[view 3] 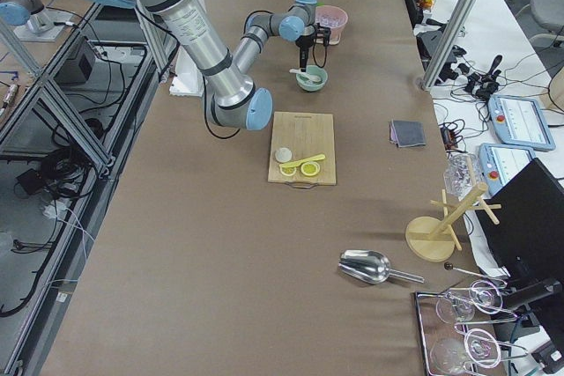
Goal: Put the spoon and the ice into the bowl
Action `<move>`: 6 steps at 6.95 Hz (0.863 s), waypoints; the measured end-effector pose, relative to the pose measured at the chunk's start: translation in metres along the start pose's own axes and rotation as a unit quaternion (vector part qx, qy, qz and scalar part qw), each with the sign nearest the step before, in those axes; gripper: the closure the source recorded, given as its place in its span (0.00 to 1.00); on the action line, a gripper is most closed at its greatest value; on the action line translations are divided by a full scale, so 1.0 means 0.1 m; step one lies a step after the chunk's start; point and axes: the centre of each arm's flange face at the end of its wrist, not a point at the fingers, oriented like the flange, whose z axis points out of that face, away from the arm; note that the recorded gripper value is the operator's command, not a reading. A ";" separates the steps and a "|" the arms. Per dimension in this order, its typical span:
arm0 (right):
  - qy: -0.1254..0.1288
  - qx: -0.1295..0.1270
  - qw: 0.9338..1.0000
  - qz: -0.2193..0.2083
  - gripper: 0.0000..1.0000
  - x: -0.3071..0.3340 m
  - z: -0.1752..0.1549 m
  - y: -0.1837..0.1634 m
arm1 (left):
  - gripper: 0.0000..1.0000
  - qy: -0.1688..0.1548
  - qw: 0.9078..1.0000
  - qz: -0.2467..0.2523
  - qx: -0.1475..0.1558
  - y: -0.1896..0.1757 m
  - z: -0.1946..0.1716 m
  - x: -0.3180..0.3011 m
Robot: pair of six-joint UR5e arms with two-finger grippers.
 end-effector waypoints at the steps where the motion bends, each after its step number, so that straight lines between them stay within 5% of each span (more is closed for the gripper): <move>1: -0.013 0.001 1.000 -0.002 0.00 0.25 -0.19 -0.07 | 0.02 0.000 1.000 -0.001 -0.001 0.00 0.01 -0.01; 6: 0.035 0.000 0.989 -0.145 0.00 2.72 -0.85 -0.56 | 0.02 -0.006 1.000 0.028 0.010 0.45 0.20 -0.45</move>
